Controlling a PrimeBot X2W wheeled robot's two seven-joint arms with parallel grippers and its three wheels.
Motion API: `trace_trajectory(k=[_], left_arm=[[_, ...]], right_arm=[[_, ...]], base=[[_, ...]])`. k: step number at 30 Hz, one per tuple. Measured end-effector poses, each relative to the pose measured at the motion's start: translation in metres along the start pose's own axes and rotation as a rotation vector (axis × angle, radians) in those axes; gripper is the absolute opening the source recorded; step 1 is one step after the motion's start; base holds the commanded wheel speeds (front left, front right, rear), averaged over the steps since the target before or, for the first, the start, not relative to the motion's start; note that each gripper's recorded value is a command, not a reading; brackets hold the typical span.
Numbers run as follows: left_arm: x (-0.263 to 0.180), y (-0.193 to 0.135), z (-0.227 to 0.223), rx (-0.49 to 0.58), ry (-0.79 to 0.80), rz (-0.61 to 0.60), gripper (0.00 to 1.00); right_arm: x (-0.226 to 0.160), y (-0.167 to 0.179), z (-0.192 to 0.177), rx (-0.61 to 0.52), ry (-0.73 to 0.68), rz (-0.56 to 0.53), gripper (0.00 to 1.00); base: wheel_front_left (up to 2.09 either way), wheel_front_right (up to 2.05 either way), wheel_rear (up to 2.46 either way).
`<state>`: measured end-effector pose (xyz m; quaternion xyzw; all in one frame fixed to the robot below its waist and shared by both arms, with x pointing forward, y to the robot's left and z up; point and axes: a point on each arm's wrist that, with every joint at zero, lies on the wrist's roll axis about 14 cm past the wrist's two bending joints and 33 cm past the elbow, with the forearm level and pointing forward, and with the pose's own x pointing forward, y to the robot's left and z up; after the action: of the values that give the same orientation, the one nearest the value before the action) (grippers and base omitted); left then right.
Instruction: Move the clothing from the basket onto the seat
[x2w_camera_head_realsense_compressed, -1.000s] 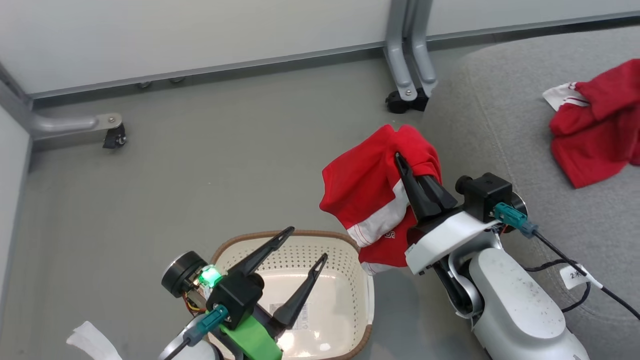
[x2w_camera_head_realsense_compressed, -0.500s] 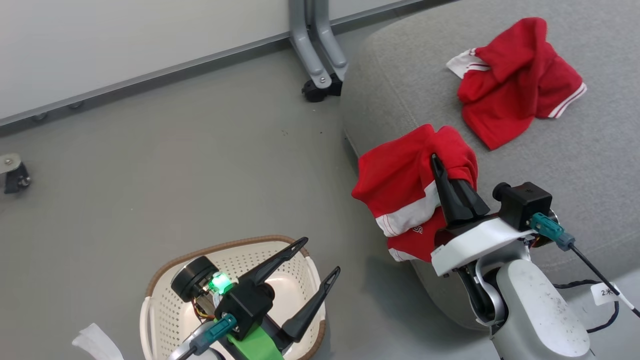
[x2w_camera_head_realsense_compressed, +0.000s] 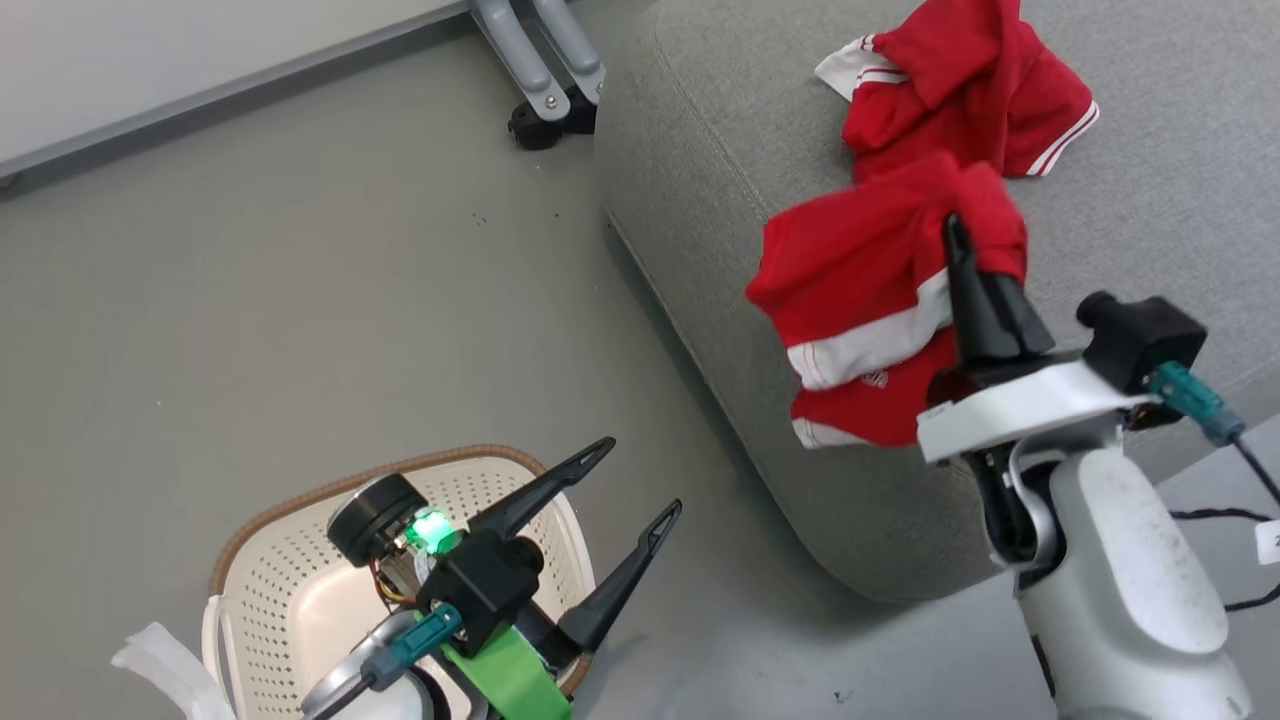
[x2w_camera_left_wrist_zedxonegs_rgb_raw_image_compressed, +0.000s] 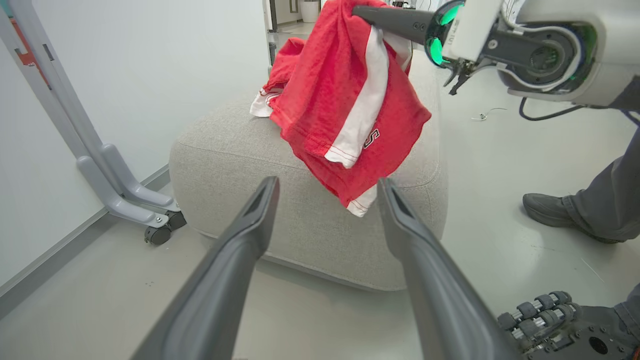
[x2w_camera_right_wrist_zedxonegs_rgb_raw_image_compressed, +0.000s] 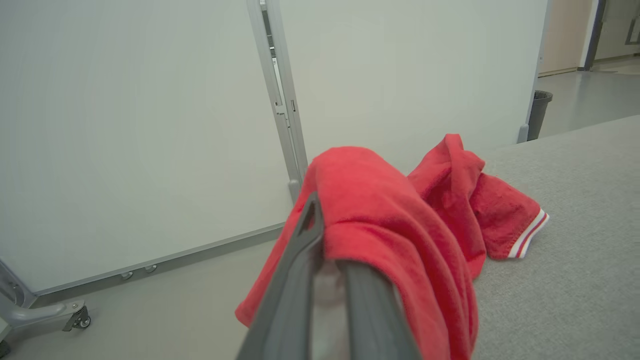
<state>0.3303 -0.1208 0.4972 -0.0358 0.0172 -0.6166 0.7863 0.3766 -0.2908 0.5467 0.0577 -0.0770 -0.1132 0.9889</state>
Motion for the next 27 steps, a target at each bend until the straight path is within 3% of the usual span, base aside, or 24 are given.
trace_trajectory(k=[9,16,19,27], left_arm=[[0.011,0.034,0.005,0.036,-0.045,-0.021,1.00],[0.012,0.071,-0.012,0.042,-0.053,-0.002,1.00],[0.011,0.085,-0.023,0.037,-0.051,0.004,1.00],[0.002,0.110,-0.069,-0.019,-0.009,0.026,1.00]], right_arm=[[0.065,-0.048,0.037,-0.047,-0.117,-0.109,0.00],[0.108,-0.098,0.034,-0.126,-0.111,-0.221,0.00],[0.119,-0.118,0.009,-0.132,-0.050,-0.280,0.00],[0.118,-0.148,-0.107,-0.090,0.231,-0.410,0.00]], base=[[0.00,0.00,0.00],[0.00,0.00,0.00],[0.00,0.00,0.00],[0.00,0.00,0.00]])
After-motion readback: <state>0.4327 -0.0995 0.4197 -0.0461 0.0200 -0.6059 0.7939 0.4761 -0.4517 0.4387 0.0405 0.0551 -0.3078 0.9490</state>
